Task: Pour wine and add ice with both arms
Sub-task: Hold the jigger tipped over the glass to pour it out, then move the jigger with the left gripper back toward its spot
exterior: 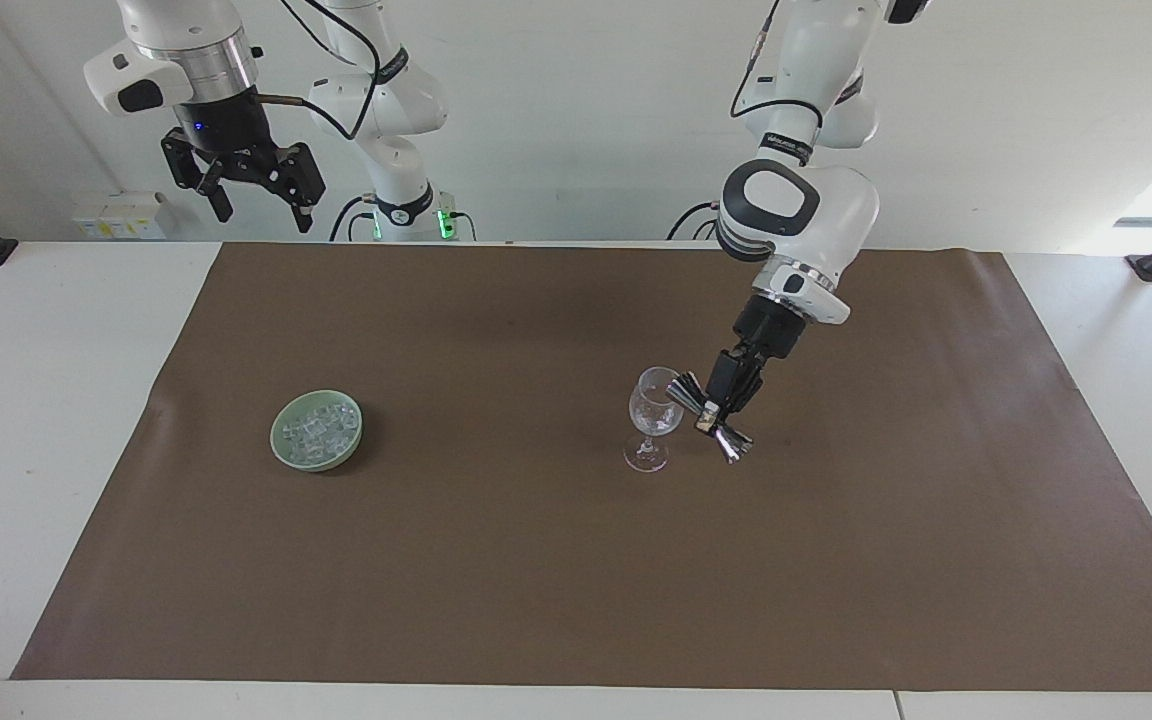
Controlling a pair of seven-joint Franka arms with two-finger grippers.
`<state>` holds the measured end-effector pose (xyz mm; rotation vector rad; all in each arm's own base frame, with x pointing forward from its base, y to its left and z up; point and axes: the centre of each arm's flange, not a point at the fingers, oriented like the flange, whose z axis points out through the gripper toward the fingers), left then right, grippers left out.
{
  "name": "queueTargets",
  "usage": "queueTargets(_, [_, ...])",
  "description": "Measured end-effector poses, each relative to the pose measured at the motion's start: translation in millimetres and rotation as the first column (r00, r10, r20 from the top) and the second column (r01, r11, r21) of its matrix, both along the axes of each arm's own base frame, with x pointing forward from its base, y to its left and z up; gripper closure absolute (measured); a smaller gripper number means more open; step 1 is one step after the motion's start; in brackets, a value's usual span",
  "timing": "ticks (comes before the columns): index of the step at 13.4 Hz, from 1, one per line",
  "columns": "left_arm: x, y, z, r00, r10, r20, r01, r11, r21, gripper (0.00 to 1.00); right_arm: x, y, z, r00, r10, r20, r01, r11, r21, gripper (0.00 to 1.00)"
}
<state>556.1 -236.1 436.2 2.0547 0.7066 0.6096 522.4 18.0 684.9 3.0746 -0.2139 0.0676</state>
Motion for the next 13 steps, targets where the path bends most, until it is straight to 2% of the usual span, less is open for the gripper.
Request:
queueTargets(10, [0.1,-0.6,0.5,1.0,-0.006,0.003,0.006,1.0,0.006,0.78,0.0,0.0,0.0,1.0,0.0,0.0,0.0,1.0,0.0,0.0])
queueTargets(11, [0.2,-0.3,0.6,1.0,0.003,-0.006,-0.003,1.0,-0.005,0.78,0.0,0.0,0.0,1.0,0.0,0.0,0.0,1.0,0.0,0.0])
queueTargets(13, [1.1,1.6,1.2,0.997,0.049,-0.061,-0.053,0.996,-0.067,0.78,0.0,0.0,0.0,1.0,0.0,0.0,0.0,1.0,0.0,0.0])
